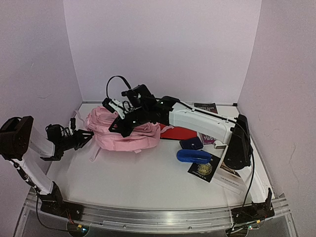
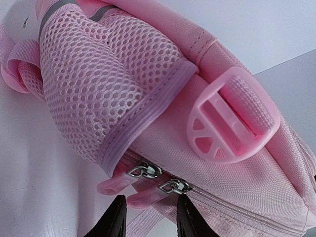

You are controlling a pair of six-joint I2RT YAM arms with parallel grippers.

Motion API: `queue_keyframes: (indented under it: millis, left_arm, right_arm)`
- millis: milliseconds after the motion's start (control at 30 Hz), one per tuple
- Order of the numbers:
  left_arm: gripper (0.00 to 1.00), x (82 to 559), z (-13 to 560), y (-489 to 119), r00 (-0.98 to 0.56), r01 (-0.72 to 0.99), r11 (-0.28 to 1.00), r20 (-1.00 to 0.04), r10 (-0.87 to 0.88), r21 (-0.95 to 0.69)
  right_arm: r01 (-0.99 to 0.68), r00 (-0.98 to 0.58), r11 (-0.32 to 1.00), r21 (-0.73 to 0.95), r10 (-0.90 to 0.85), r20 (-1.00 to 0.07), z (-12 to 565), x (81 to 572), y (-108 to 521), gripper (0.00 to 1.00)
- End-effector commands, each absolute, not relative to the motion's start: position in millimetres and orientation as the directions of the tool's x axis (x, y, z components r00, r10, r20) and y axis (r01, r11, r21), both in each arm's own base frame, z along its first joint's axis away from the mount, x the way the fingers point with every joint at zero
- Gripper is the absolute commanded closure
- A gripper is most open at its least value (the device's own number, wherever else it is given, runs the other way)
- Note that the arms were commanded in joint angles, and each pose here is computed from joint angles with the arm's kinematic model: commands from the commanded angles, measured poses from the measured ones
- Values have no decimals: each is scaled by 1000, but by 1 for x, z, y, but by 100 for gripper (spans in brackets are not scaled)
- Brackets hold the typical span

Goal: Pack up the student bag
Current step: Unzip the student bag at the center of the board.

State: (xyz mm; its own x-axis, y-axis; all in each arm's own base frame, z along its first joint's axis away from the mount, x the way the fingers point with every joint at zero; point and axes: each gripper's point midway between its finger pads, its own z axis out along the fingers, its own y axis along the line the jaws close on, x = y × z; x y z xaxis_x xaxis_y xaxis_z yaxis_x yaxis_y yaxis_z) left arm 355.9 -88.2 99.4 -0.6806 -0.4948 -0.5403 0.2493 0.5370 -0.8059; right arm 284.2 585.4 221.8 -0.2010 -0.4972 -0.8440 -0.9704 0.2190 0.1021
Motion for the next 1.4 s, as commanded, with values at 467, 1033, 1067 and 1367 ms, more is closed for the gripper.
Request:
queue_keyframes:
  millis: [467,1033,1067,1367]
  left_arm:
    - [67,358,125,-101,-663,391,452,-586,-466,-802]
    - [65,358,126,-103,-670,407,427,-582,-461,-807]
    - [67,357,128,-104,-668,414,423,-585,-460,-806]
    - [92,347,135,-102,-641,419,446,-605,-472,-791]
  right_arm:
    - [-991,-68,133,33,-266,-962,355,264,578,100]
    - [-993,-70,110,42,-260,-963,359,259,578,100]
    - [-993,-70,109,43,-260,-963,359,259,578,100]
    - [-991,-54,134,18,-271,-961,355,266,577,100]
